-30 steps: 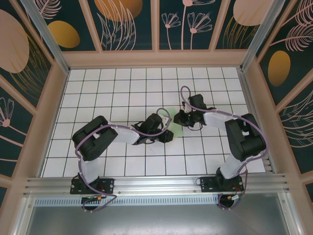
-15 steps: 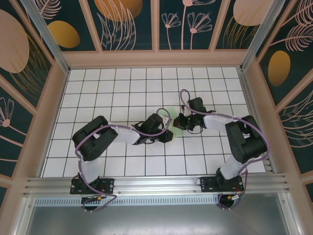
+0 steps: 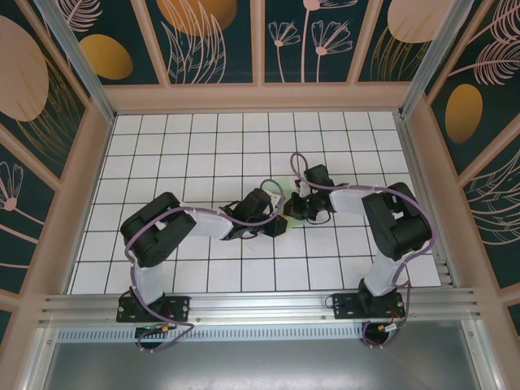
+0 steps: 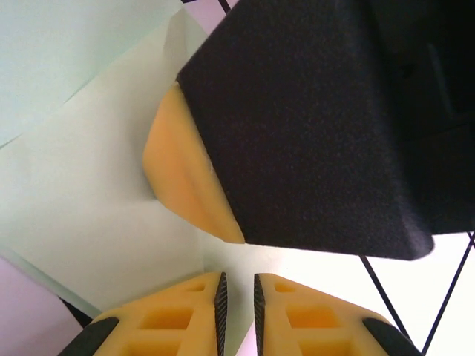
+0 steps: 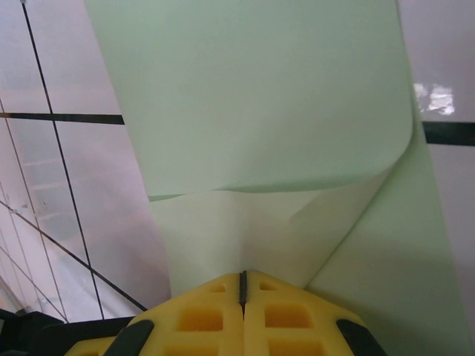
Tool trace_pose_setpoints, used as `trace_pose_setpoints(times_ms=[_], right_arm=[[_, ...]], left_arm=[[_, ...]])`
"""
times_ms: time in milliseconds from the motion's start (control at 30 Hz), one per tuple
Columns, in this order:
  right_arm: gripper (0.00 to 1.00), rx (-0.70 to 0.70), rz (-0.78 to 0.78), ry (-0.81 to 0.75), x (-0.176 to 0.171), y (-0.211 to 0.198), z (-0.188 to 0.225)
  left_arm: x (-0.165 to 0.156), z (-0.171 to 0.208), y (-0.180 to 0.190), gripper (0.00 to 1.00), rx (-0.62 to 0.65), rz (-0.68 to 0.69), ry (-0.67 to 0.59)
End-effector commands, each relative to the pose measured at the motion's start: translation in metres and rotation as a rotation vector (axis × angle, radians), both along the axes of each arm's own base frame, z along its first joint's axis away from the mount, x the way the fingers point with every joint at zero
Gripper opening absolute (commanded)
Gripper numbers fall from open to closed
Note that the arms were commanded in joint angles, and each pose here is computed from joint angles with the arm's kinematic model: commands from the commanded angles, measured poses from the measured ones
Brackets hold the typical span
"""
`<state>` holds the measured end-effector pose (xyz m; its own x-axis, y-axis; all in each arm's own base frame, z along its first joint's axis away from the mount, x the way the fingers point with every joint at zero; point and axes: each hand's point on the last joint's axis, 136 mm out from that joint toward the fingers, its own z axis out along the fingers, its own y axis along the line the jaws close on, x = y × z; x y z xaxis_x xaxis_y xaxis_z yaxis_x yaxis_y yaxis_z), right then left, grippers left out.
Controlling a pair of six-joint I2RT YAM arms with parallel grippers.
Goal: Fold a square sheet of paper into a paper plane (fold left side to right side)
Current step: Fold the triangle a second time at the center of the table.
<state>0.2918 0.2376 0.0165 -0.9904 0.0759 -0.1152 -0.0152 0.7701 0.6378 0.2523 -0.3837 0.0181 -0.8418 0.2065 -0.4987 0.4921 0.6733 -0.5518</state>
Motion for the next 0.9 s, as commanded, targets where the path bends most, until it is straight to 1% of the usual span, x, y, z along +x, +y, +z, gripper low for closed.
trace_pose_setpoints(times_ms=[0,133,400,867], right_arm=[[0.05,-0.109,-0.007,-0.007,0.004,-0.013,-0.017],[0.05,-0.132,-0.018,-0.026,0.01,-0.018,-0.017],[0.06,-0.136,-0.038,-0.064,0.028,-0.026,-0.01],[0.08,-0.15,-0.102,-0.087,0.057,-0.052,-0.01]], left_arm=[[-0.034,-0.055,0.027,0.21,0.181,-0.04,0.126],[-0.037,-0.057,0.03,0.21,0.182,-0.039,0.135],[-0.042,-0.065,0.037,0.21,0.203,-0.038,0.146],[-0.043,-0.064,0.037,0.2,0.186,-0.036,0.147]])
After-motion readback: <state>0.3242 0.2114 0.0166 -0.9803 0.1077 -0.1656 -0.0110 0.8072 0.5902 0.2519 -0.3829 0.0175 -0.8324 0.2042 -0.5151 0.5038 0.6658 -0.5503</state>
